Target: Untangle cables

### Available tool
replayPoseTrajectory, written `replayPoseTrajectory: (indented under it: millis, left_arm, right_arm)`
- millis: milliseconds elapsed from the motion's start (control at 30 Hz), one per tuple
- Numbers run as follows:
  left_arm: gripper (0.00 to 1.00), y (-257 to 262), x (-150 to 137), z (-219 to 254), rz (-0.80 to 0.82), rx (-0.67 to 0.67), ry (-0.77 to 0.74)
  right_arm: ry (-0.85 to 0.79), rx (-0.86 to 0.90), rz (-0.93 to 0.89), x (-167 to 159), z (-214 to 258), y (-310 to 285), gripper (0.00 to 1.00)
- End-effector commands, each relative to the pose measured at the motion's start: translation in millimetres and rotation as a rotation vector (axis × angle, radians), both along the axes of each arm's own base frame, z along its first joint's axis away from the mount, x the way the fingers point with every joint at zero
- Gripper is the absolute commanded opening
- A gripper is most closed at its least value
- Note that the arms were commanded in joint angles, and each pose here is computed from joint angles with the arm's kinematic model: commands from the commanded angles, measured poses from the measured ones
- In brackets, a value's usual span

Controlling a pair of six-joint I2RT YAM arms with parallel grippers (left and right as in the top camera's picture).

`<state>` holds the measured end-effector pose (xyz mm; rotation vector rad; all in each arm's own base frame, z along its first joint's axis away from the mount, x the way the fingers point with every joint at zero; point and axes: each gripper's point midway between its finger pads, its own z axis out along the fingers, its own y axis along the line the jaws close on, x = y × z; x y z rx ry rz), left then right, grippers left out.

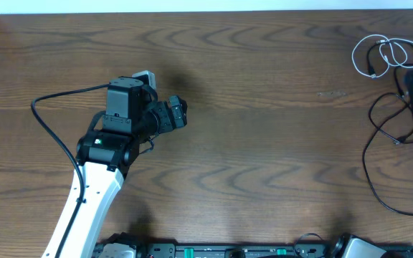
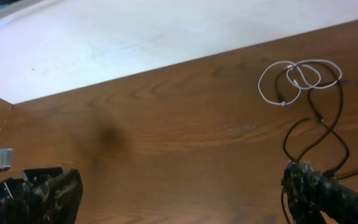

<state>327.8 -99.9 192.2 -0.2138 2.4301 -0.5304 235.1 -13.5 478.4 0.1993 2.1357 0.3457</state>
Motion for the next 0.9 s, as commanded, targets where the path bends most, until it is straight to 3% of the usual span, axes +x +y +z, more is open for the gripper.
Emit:
replayPoseTrajectory:
  millis: [0, 267, 400, 600, 867]
  left_arm:
    - [0.96, 3, 4, 7, 0.002, 0.015, -0.023]
    - [0.96, 3, 4, 7, 0.002, 0.015, -0.022]
    - [0.96, 3, 4, 7, 0.002, 0.015, -0.023]
    - [0.96, 3, 4, 7, 0.002, 0.015, -0.023]
    - [0.96, 3, 4, 7, 0.002, 0.015, -0.023]
  right_arm:
    - [-0.025, -0.018, 0.014, -11, 5, 7, 0.99]
    - [-0.048, -0.082, -0.042, -26, 10, 2, 0.99]
    - [-0.072, -0.061, -0.024, -18, 14, 4, 0.99]
    - [-0.255, -0.15, 0.01, -1, 47, 13, 0.99]
    - [-0.331, -0.248, -0.027, 4, 27, 17, 0.99]
